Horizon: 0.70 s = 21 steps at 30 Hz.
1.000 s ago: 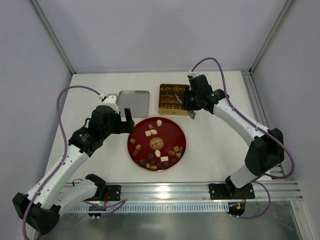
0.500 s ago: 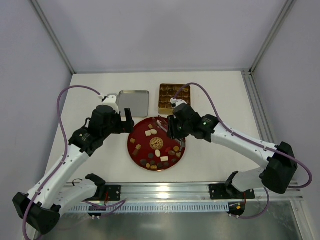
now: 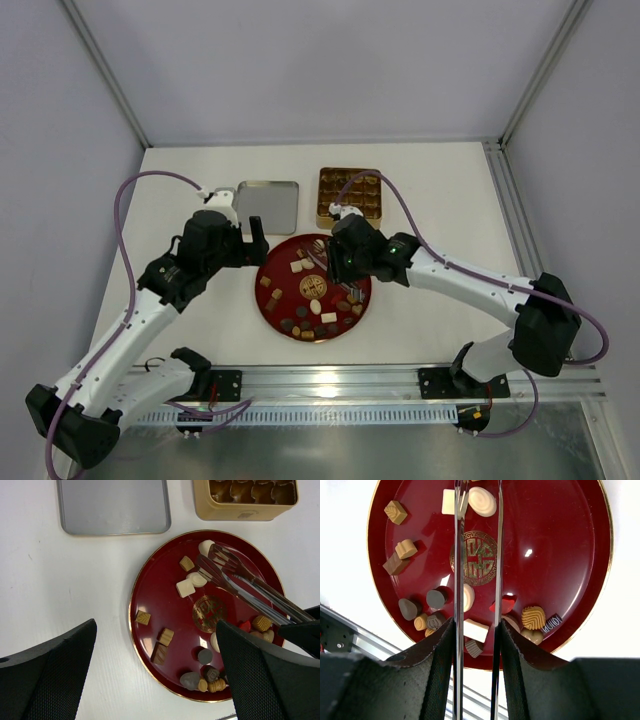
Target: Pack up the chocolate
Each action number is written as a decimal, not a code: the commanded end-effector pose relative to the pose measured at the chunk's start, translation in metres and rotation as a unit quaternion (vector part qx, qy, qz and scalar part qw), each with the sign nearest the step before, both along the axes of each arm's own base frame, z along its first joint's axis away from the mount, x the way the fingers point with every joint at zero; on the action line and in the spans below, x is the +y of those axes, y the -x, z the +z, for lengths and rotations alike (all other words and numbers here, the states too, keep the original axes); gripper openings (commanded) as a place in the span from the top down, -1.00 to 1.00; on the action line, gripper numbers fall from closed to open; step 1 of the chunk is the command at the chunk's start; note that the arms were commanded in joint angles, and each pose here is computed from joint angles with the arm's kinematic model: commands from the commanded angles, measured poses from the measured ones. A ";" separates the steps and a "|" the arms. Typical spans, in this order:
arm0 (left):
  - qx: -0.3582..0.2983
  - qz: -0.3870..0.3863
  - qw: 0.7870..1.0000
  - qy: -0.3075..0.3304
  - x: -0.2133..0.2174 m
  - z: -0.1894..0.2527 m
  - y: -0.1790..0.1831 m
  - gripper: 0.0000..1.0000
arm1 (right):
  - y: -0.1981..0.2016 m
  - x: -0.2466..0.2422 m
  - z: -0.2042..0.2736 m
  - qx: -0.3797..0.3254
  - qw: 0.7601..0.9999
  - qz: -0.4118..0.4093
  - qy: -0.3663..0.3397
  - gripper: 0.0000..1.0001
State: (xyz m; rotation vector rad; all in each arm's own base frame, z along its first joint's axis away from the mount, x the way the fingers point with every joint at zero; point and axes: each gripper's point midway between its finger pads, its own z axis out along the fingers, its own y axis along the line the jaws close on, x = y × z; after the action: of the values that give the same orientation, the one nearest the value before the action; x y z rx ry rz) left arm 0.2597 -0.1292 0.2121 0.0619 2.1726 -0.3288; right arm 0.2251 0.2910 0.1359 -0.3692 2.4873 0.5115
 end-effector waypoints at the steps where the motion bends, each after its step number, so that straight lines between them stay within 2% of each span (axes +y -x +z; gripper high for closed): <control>1: -0.015 -0.004 1.000 0.008 -0.004 0.009 -0.004 -0.99 | -0.011 0.012 0.011 -0.022 0.999 -0.006 -0.022 0.17; 21: -0.014 -0.004 1.000 0.007 -0.004 0.007 -0.004 -1.00 | -0.022 0.027 0.014 -0.029 0.999 0.005 -0.016 0.17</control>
State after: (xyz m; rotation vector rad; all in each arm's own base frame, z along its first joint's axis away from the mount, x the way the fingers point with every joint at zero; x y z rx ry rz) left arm 0.2600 -0.1293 0.2113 0.0619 2.1755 -0.3277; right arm 0.2349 0.3030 0.1250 -0.3940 2.5031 0.4878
